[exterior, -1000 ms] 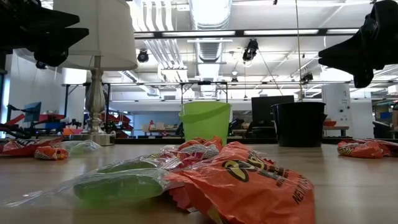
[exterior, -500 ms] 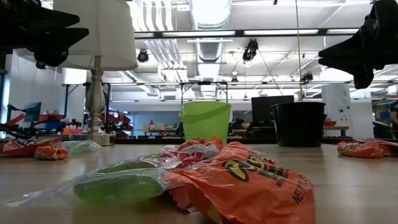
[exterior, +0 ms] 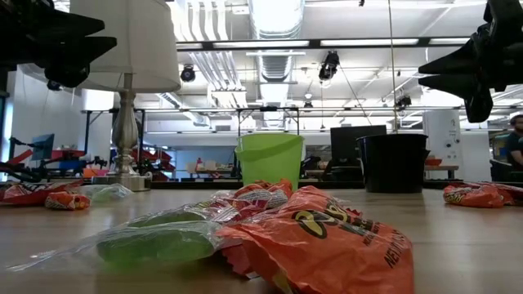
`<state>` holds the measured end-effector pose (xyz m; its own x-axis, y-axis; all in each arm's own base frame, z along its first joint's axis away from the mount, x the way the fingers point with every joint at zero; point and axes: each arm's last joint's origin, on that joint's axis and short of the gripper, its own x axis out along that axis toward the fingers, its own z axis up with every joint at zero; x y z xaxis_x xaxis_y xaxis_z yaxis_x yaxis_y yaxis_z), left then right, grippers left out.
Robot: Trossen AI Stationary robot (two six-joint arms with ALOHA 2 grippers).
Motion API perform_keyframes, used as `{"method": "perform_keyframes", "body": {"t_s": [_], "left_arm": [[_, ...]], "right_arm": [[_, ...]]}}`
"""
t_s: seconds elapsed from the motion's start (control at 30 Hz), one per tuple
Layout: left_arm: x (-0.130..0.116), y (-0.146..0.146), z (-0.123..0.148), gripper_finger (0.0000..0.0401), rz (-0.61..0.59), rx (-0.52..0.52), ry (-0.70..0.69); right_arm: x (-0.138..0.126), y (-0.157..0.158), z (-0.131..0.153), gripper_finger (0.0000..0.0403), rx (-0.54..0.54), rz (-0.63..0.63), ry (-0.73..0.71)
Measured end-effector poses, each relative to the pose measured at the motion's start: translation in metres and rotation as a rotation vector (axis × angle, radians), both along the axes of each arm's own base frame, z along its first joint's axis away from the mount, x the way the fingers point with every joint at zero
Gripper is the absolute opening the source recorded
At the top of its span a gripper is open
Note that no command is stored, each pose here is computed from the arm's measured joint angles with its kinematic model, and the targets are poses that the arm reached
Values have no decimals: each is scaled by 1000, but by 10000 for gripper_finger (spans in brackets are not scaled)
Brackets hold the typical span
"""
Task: Sort candy
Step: Put the red candy into the black bucket
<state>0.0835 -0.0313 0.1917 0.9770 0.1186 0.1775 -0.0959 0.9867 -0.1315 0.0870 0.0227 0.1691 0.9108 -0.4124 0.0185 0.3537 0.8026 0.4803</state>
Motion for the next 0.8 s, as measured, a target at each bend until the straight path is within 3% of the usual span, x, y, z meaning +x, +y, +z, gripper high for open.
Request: {"method": "perform_keyframes", "body": {"t_s": [0.8], "left_arm": [[0,0,0,153,1,8,1]], "right_arm": [[0,0,0,95,43,0,-19]]}}
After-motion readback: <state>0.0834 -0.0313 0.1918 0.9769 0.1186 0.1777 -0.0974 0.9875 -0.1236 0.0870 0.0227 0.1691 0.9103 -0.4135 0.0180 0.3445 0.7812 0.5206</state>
